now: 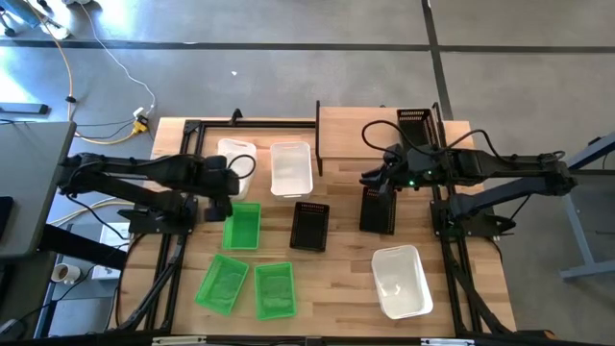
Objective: Stack baskets on shelf by color
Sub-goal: Put the top left white bin on the shelf
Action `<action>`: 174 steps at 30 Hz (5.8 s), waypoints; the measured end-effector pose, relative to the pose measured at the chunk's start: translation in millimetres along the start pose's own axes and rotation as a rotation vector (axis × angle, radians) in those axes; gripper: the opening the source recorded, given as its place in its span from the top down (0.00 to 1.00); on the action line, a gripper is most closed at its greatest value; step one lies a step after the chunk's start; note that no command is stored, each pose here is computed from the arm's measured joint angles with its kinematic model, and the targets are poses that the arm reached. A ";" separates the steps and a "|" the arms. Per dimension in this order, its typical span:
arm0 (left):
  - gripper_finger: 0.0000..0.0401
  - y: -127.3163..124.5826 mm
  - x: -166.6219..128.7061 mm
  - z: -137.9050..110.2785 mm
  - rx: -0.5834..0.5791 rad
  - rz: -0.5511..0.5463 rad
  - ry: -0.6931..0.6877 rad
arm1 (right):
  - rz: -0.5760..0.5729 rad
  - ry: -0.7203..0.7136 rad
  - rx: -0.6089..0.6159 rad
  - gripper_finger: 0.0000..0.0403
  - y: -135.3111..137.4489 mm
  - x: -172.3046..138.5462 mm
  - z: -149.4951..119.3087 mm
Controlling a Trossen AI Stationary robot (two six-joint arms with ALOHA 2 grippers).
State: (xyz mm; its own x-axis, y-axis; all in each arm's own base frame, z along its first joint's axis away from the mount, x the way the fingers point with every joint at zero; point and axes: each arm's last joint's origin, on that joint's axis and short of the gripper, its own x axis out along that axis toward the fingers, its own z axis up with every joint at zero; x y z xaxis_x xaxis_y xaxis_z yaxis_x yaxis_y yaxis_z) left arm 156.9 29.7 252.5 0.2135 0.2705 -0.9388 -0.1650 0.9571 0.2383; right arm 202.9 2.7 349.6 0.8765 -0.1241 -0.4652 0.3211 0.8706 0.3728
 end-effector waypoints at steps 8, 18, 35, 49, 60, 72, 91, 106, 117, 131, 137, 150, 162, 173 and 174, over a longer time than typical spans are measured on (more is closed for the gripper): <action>0.61 9.8 20.2 6.2 0.001 -0.079 0.129 | 0.013 0.007 -0.023 0.81 0.4 0.0 -0.2; 0.61 24.1 40.5 7.0 0.010 -0.106 0.276 | 0.052 0.028 -0.047 0.81 1.5 0.0 -0.9; 0.61 26.2 65.9 7.8 0.051 -0.186 0.477 | 0.053 0.028 -0.081 0.81 1.5 0.0 -0.9; 0.61 31.7 101.4 13.4 0.030 -0.198 0.607 | 0.054 0.027 -0.100 0.81 1.5 -0.2 -0.9; 0.67 41.1 114.1 10.2 -0.017 -0.264 0.640 | 0.055 0.028 -0.100 0.81 1.5 -0.2 -0.9; 0.98 42.2 113.7 9.6 -0.023 -0.251 0.646 | 0.053 0.027 -0.100 0.81 1.5 -0.2 -0.9; 1.00 50.1 43.5 3.2 -0.088 -0.140 0.319 | -0.041 -0.050 0.011 0.81 -0.4 -0.2 2.8; 1.00 81.9 -67.5 36.4 -0.177 0.091 -0.112 | -0.181 -0.150 0.074 0.81 -4.2 -0.8 6.1; 1.00 106.7 -128.9 68.1 -0.180 0.287 -0.349 | -0.240 -0.263 0.165 0.81 -4.5 -2.0 12.2; 1.00 114.1 -126.4 147.4 -0.042 0.399 -0.423 | -0.212 -0.534 0.077 0.81 3.8 -9.4 38.9; 1.00 102.1 -113.6 178.2 0.052 0.426 -0.341 | -0.213 -0.670 0.062 0.81 3.1 -19.1 57.8; 1.00 31.0 -57.7 202.2 0.279 0.361 -0.003 | -0.201 -0.616 0.185 0.81 14.8 -12.3 80.8; 1.00 -24.8 -33.1 203.3 0.497 0.357 0.187 | -0.093 -0.320 0.522 0.81 15.3 24.7 62.6; 1.00 -54.2 -32.2 199.8 0.601 0.339 0.216 | -0.019 -0.087 0.761 0.81 17.4 43.2 47.7; 1.00 -56.3 -31.8 199.9 0.611 0.339 0.217 | -0.022 -0.084 0.782 0.81 17.3 43.2 47.2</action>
State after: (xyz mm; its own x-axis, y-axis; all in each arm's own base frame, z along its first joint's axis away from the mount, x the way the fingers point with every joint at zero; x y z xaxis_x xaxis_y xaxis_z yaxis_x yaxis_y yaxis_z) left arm 351.8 -12.0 318.7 0.0399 0.5959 -0.8021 0.3920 0.7290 0.5611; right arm 263.3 -10.1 373.9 0.8813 -0.1998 -0.4283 0.4704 0.2838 0.8355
